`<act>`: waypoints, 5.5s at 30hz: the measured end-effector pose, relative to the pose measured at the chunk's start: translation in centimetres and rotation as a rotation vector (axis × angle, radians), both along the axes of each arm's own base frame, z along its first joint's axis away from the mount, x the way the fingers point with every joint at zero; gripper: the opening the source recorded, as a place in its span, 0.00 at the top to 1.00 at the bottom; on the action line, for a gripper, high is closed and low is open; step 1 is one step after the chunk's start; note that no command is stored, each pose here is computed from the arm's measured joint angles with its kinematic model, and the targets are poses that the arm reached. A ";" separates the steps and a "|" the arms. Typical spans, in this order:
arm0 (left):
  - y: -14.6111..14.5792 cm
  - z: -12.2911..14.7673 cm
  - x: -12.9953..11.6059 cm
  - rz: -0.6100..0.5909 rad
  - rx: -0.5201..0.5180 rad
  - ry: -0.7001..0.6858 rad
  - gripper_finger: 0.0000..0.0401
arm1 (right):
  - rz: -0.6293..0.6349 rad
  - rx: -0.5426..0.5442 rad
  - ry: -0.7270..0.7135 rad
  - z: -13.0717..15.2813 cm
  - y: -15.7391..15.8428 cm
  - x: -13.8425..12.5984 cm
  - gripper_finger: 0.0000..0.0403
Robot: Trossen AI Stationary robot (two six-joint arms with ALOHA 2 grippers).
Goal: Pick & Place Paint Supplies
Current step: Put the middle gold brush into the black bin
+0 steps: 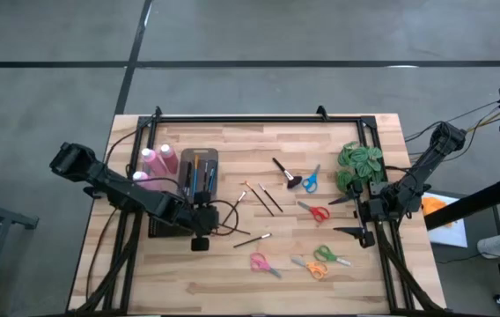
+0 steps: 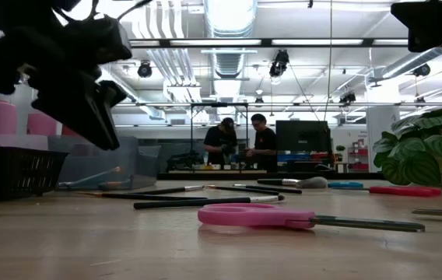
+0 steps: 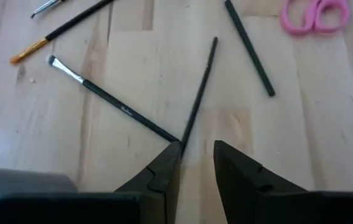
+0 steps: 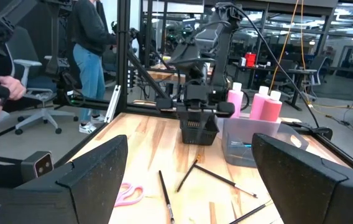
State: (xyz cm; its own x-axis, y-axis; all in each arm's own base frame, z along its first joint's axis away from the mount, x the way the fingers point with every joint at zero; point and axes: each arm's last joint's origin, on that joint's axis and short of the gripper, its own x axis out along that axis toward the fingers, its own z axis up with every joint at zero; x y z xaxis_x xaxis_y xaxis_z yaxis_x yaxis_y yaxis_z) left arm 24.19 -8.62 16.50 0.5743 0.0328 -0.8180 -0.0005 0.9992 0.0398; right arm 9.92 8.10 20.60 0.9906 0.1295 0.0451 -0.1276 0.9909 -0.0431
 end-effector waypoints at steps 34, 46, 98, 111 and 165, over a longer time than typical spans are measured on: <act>1.2 -3.4 0.1 -0.032 0.012 -0.016 0.76 | 0.000 0.000 0.000 0.0 0.0 0.0 0.15; -0.3 -1.1 1.1 -0.056 0.029 0.007 0.76 | 0.000 0.000 0.000 0.0 0.0 0.0 0.15; 1.7 -4.6 5.4 -0.041 0.144 -0.046 0.76 | 0.000 0.001 0.001 0.0 0.0 0.0 0.15; 1.5 -5.4 5.1 -0.088 0.065 0.014 0.76 | 0.000 0.001 0.001 0.0 0.0 0.0 0.15; -4.8 -0.6 4.9 0.198 -0.129 0.217 0.76 | 0.000 0.000 0.001 0.0 0.0 0.0 0.15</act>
